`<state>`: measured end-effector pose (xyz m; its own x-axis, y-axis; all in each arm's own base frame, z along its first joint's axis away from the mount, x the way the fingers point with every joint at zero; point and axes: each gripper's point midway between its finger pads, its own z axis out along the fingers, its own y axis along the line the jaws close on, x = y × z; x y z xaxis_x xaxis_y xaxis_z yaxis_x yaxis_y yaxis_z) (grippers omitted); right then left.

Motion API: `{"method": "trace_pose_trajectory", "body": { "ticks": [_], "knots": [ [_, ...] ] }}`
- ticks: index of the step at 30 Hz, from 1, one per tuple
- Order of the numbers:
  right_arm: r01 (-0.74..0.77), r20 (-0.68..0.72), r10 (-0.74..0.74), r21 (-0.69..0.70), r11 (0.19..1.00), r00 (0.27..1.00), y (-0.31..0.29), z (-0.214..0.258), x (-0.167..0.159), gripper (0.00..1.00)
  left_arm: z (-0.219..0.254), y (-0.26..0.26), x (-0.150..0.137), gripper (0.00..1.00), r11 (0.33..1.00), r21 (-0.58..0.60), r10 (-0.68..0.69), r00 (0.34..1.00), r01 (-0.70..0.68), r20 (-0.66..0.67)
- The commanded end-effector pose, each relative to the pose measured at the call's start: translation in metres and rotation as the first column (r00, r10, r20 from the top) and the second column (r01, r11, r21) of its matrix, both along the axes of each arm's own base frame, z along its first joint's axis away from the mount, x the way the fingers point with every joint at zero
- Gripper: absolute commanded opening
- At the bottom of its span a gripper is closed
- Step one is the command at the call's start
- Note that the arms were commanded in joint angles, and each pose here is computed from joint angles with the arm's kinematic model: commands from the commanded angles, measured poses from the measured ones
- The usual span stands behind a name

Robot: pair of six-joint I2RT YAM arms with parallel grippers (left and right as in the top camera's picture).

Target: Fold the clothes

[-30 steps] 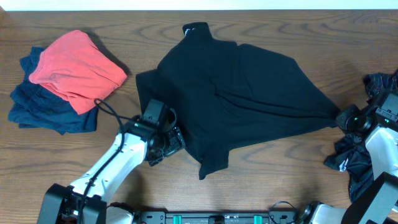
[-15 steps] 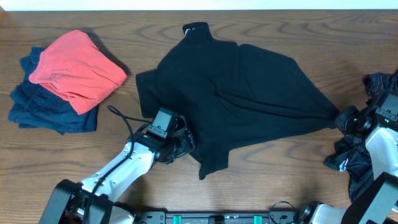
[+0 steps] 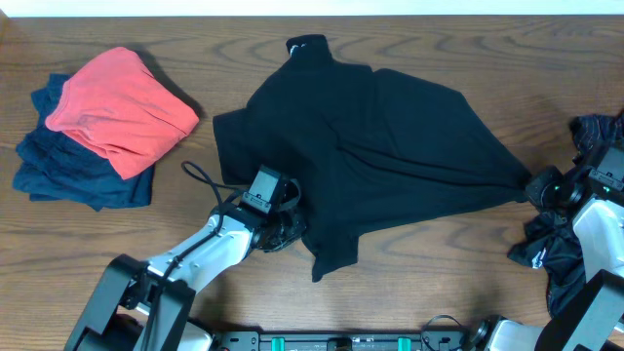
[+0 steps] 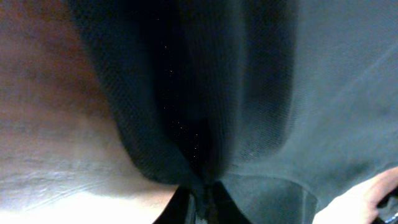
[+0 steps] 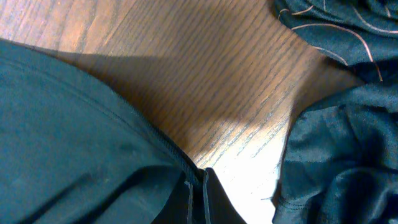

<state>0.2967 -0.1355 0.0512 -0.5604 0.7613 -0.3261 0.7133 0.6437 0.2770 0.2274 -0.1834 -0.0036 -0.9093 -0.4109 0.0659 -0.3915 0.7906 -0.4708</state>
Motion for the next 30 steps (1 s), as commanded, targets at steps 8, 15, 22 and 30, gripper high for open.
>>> {"method": "trace_pose_trajectory", "body": {
  "ticks": [8,15,22,30],
  "knots": [
    [-0.003,0.008,0.004,-0.037,0.999,1.000,-0.006,0.007,0.003,0.01,0.025,0.083,-0.024,0.06,0.981,0.190,0.048,0.999,-0.042,-0.027],
    [-0.002,0.006,0.002,-0.040,0.999,1.000,-0.006,0.007,0.002,0.01,0.037,0.113,-0.025,0.13,0.964,0.226,0.145,0.989,-0.140,-0.007],
    [-0.002,0.006,0.002,-0.040,0.999,1.000,-0.006,0.007,0.002,0.01,0.033,0.116,-0.045,0.29,0.962,0.249,0.134,0.987,-0.109,-0.085],
    [-0.002,0.006,0.002,-0.039,0.999,1.000,-0.006,0.007,0.002,0.01,0.039,0.090,-0.051,0.32,0.990,0.111,0.100,0.986,-0.086,-0.131]
  ]
}}
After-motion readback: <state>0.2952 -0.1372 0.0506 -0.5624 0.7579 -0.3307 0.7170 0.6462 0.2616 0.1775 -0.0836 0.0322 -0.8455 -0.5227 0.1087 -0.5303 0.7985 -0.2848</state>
